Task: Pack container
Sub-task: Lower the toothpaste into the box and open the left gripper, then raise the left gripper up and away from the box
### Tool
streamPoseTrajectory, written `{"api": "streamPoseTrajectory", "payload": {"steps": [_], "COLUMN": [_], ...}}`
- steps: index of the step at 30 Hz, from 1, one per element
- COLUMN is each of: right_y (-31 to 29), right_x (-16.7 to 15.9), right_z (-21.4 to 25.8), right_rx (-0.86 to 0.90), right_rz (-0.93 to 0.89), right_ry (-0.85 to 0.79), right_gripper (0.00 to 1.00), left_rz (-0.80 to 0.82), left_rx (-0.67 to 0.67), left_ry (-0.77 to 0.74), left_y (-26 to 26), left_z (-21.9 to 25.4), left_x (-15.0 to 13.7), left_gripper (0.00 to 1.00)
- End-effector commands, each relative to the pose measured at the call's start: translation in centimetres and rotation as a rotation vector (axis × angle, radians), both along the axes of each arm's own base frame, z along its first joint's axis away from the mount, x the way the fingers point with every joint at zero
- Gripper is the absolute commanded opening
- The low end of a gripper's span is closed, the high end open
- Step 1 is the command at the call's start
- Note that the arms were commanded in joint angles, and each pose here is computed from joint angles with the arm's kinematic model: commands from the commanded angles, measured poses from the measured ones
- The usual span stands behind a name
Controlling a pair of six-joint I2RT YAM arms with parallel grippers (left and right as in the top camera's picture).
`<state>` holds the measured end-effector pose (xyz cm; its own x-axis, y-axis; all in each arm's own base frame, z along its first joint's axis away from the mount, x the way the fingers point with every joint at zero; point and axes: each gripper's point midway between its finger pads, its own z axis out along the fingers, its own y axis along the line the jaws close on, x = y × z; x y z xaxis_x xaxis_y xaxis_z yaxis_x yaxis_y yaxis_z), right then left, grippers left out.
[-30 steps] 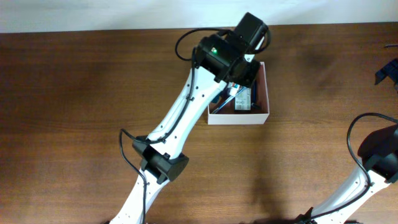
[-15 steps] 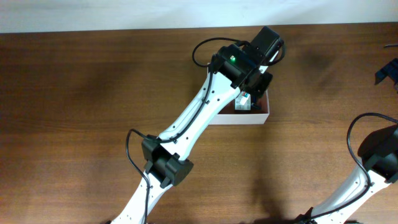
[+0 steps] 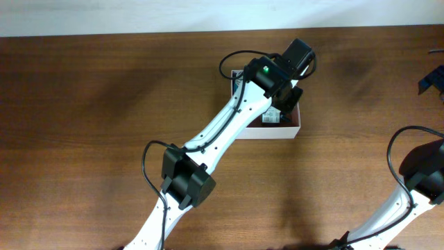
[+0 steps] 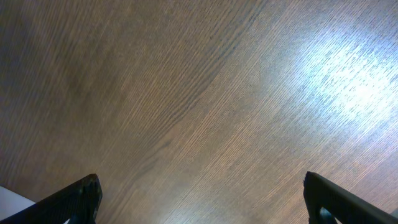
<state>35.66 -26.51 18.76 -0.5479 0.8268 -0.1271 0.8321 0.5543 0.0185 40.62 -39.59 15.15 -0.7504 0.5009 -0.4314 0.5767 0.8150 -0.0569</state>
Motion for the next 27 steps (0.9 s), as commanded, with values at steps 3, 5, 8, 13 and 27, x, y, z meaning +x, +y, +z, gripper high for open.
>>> {"api": "streamPoseTrajectory", "payload": {"steps": [3, 5, 8, 13, 27], "right_y": [-0.2, -0.2, -0.2, -0.2, -0.2], "right_x": [-0.2, -0.2, -0.2, -0.2, -0.2], "right_z": [-0.5, -0.5, -0.5, -0.5, -0.5], "right_rx": [-0.005, -0.005, -0.005, -0.005, -0.005], "right_rz": [0.007, 0.007, 0.007, 0.007, 0.007], "right_ry": [0.021, 0.021, 0.021, 0.02, 0.021], "right_gripper": [0.99, 0.99, 0.99, 0.99, 0.99], "left_rz": [0.005, 0.006, 0.013, 0.019, 0.05], "left_rx": [0.025, 0.026, 0.026, 0.029, -0.016], "left_ry": [-0.028, -0.026, -0.026, -0.023, -0.071], "left_y": [0.9, 0.9, 1.2, 1.5, 2.8], "left_z": [0.4, 0.3, 0.3, 0.2, 3.5], "left_x": [0.4, 0.4, 0.7, 0.9, 1.9], "left_gripper": [0.26, 0.26, 0.25, 0.26, 0.99]}}
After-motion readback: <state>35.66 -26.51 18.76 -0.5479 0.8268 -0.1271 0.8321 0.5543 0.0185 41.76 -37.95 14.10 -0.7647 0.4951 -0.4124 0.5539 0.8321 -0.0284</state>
